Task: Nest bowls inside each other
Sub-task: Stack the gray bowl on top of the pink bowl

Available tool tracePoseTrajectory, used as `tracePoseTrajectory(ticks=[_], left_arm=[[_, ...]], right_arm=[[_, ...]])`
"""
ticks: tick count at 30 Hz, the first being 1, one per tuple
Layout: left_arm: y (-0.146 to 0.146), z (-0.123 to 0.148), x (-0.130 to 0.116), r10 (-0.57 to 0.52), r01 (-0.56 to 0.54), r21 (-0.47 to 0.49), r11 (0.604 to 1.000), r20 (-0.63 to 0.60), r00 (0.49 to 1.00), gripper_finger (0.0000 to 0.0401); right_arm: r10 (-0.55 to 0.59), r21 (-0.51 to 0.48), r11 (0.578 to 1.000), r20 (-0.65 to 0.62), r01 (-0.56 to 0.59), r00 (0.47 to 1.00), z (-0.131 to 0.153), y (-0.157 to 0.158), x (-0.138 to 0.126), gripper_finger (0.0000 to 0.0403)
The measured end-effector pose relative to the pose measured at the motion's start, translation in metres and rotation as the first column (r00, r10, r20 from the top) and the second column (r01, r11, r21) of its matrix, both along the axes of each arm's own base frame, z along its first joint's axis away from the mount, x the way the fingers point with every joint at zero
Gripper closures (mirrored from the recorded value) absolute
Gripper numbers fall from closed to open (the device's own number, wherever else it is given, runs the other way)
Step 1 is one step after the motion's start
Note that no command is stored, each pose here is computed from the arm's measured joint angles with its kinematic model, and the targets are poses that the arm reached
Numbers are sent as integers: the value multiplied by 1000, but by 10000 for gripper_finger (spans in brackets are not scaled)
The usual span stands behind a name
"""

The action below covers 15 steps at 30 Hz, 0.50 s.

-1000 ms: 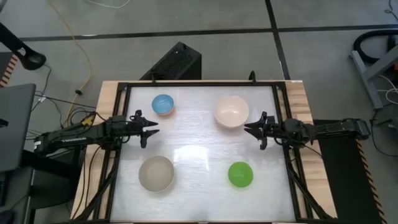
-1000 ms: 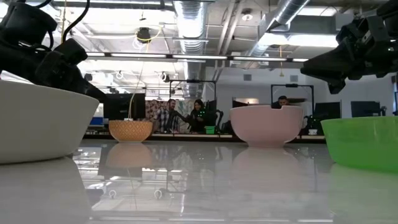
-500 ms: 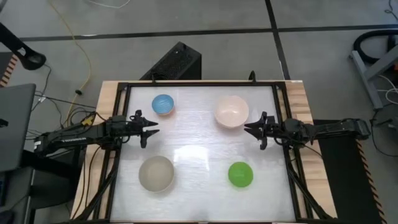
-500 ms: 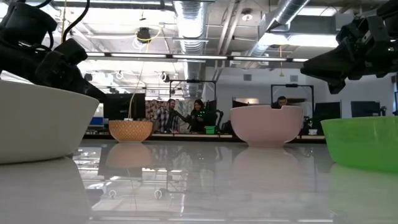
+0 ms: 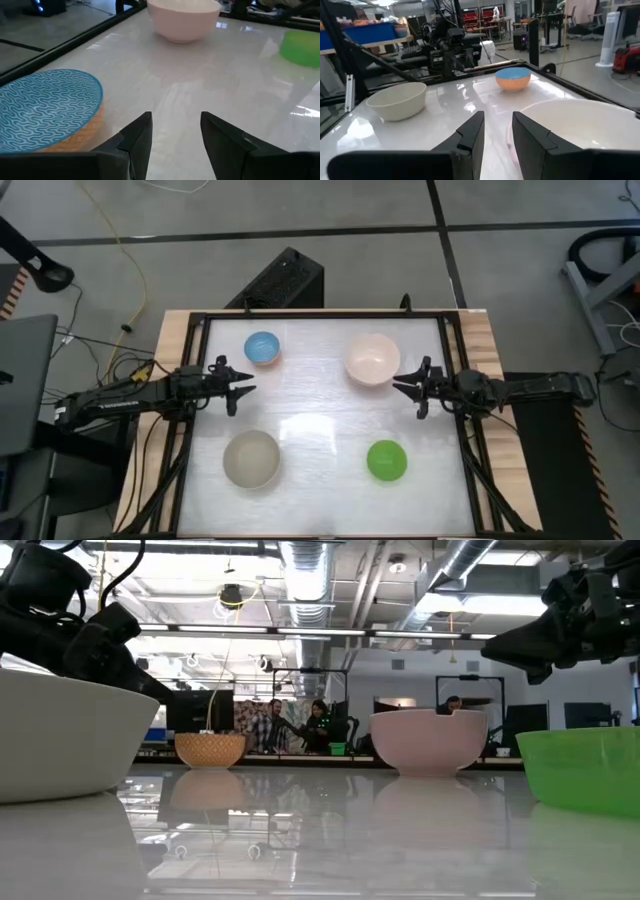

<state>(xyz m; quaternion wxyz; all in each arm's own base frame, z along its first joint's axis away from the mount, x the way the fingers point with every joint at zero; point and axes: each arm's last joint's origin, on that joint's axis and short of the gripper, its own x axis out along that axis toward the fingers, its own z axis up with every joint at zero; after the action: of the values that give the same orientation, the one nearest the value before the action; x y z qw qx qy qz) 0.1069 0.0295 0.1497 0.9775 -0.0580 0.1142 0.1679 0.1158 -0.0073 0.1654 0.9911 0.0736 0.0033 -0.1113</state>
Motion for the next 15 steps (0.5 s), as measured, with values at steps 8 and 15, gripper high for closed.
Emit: tracePoseTrajectory(ticks=[8, 15], left_arm=[[0, 0, 0, 18, -17, -40, 999, 17, 1000, 244], [0, 1, 0, 21, -20, -48, 999, 23, 1000, 243]], right_arm=[[-84, 46, 996, 132, 79, 988, 22, -8, 1, 282], [17, -75, 997, 134, -7, 991, 73, -4, 30, 282]])
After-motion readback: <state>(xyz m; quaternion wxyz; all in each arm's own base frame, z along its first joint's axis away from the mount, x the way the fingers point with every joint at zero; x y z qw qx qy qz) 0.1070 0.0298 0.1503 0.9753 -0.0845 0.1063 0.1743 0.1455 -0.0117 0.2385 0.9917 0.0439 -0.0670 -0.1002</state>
